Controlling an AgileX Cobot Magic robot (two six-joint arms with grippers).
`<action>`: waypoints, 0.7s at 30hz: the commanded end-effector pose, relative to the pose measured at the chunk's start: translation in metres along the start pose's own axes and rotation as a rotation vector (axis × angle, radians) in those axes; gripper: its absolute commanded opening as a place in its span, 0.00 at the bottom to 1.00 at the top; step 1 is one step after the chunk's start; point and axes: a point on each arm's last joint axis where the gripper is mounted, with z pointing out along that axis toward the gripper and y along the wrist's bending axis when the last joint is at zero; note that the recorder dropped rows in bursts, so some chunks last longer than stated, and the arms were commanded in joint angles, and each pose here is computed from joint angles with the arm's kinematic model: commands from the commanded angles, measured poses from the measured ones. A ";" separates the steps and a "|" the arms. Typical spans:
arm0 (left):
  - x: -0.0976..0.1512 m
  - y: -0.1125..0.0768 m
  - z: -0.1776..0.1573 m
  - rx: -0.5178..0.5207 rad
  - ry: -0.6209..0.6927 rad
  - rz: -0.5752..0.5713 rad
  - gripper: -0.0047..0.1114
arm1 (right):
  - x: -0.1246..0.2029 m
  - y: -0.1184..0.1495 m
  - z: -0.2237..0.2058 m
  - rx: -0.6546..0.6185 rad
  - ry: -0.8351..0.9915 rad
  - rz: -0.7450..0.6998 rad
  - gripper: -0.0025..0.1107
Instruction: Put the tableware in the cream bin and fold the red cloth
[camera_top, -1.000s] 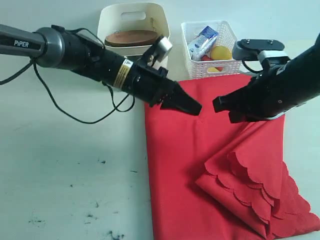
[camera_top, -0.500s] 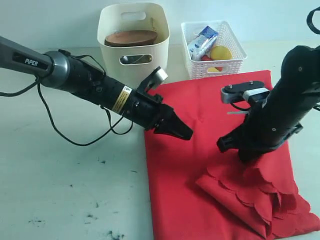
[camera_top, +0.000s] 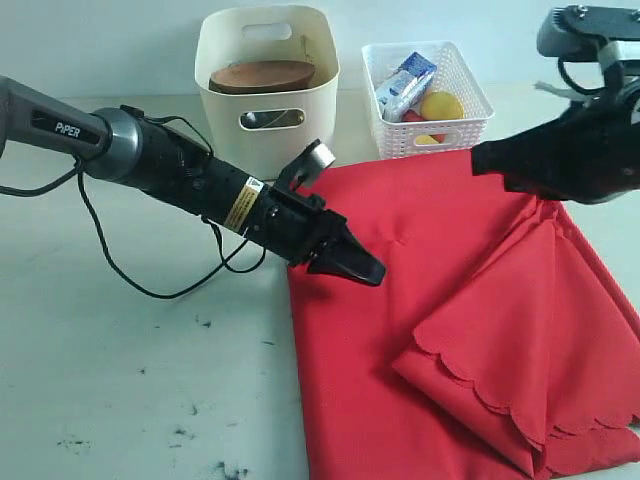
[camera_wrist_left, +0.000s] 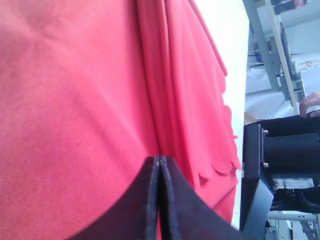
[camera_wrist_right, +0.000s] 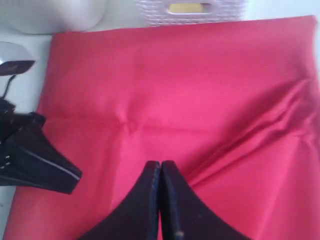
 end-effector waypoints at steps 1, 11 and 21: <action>0.002 -0.001 0.000 0.029 0.008 -0.016 0.04 | 0.014 0.008 0.051 -0.122 0.185 -0.017 0.02; 0.003 -0.002 0.000 0.048 0.015 -0.016 0.04 | 0.031 0.003 0.119 -0.129 0.462 -0.069 0.02; 0.003 -0.003 -0.001 0.058 0.018 -0.016 0.04 | 0.018 -0.060 0.040 0.670 0.511 -0.245 0.02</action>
